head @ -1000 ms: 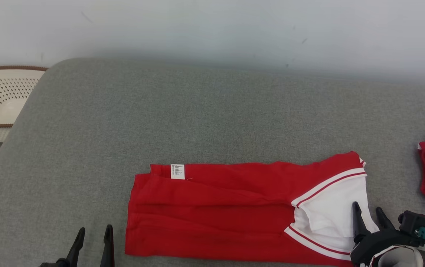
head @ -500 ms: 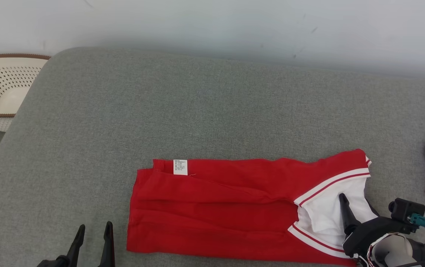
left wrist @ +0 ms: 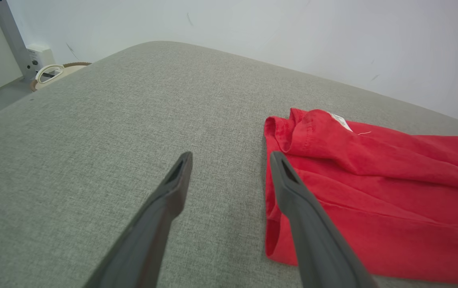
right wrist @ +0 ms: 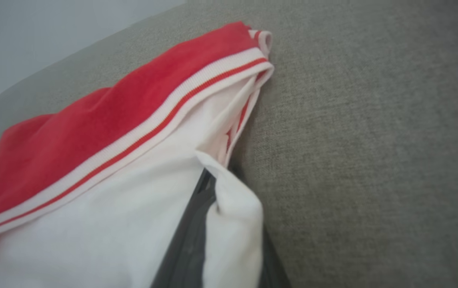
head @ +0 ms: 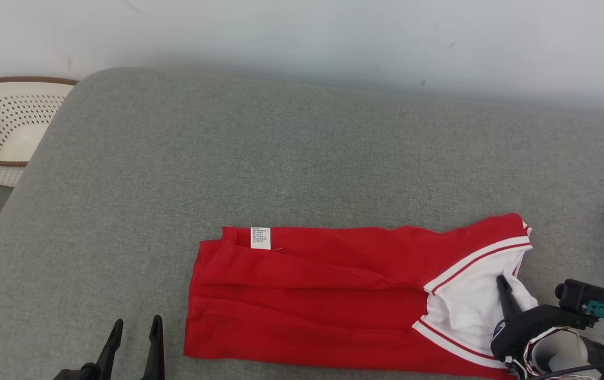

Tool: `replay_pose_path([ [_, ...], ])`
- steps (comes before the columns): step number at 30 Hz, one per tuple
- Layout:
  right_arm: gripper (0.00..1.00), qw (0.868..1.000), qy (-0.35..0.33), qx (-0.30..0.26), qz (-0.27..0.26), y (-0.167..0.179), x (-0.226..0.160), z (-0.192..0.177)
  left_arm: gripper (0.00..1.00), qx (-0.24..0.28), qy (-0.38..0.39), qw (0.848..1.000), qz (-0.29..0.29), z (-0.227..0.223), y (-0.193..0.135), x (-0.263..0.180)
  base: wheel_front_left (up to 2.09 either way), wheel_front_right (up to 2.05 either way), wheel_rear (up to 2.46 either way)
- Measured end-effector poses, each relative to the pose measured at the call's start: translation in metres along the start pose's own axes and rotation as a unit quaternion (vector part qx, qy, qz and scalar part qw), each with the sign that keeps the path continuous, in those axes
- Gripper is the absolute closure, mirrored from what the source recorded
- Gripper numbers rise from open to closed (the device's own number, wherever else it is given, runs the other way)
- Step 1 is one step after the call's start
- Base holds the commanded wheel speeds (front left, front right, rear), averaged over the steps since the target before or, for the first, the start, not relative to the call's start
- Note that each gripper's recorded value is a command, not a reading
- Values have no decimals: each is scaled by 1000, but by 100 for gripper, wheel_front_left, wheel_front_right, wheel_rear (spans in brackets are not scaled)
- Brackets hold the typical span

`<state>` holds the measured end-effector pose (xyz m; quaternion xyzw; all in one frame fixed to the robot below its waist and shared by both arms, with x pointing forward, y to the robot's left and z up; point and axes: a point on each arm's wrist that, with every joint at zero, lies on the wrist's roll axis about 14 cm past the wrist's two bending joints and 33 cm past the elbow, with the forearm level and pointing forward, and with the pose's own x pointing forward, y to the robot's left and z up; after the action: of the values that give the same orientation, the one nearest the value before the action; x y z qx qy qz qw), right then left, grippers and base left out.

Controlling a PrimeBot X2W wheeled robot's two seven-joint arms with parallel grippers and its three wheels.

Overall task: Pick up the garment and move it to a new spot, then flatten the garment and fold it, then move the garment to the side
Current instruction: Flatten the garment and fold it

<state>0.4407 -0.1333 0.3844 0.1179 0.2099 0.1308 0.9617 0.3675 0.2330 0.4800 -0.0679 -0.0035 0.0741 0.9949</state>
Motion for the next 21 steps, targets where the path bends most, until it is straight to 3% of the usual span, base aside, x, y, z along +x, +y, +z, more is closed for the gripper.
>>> replay_pose_path([
  [12,100,997,-53,-6,-62,-47,-27,33,0,-11,-4,1000,-22,2,-15,-3,0,0,0],
  [21,100,993,-111,-37,28,8,-41,62,0,-20,-3,998,-55,1,-38,1,0,0,0],
])
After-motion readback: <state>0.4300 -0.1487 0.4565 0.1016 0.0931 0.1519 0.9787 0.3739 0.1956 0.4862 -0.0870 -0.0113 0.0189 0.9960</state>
